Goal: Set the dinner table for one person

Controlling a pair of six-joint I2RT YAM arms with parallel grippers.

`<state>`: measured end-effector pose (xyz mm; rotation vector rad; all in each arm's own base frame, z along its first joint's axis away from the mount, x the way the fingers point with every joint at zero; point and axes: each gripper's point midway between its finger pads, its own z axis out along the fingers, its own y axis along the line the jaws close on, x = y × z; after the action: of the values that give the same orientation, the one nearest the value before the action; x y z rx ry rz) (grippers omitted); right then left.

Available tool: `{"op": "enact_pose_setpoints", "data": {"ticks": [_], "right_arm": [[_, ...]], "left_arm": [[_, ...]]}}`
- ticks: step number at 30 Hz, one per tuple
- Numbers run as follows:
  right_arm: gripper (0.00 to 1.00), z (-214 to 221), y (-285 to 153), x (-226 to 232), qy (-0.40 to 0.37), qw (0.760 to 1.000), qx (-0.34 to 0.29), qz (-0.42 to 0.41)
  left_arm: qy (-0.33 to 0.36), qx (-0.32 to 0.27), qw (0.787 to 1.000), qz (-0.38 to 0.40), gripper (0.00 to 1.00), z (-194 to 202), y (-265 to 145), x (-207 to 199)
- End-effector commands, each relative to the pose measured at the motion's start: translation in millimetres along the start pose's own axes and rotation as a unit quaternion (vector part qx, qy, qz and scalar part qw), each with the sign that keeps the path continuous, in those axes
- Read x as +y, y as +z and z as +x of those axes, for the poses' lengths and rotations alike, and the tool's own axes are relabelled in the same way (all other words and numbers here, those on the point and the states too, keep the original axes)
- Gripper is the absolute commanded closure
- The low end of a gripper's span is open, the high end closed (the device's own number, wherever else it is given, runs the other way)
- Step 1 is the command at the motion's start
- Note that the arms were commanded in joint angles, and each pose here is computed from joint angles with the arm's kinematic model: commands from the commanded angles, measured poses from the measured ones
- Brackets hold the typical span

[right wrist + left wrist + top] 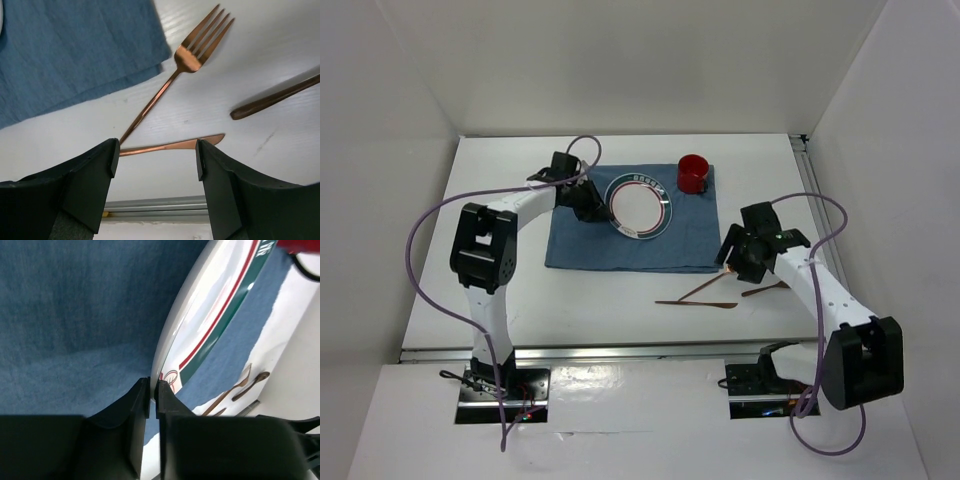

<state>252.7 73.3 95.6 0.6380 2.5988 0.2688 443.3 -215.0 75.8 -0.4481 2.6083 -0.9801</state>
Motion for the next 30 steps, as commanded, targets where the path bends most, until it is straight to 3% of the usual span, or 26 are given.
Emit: {"op": "enact_pose_setpoints", "data": {"ticks": [1, 5, 6, 11, 23, 30], "right_arm": [[0.26, 11.6, 8.5, 10.7, 0.020, 1.000, 0.009, -0.001], [0.26, 30.7, 21.7, 14.5, 0.025, 0.999, 0.032, 0.006], [0.26, 33.1, 24.5, 20.2, 0.029, 0.999, 0.034, 0.002], [0.28, 47.4, 42.4, 18.8, 0.049, 0.997, 0.057, 0.010], [0.46, 50.6, 75.5, 19.2, 0.055, 0.997, 0.051, 0.036], [0.69, 48.5, 85.1, 9.6, 0.072, 0.993, 0.034, 0.082]], "left_arm": [[0.025, 0.006, 1.000, -0.018, 0.75, 4.0, -2.7, -1.3], [0.031, 0.020, 0.998, -0.046, 0.50, 17.5, -2.9, 13.3], [0.037, 0.015, 0.998, -0.052, 0.39, 15.8, -2.8, 15.8], [0.056, 0.008, 0.995, -0.082, 0.23, 20.1, -18.2, 19.0], [0.106, -0.070, 0.989, -0.078, 0.22, 13.2, -99.9, -24.5], [0.113, -0.078, 0.988, -0.073, 0.22, 19.1, -111.7, -30.6]]}}
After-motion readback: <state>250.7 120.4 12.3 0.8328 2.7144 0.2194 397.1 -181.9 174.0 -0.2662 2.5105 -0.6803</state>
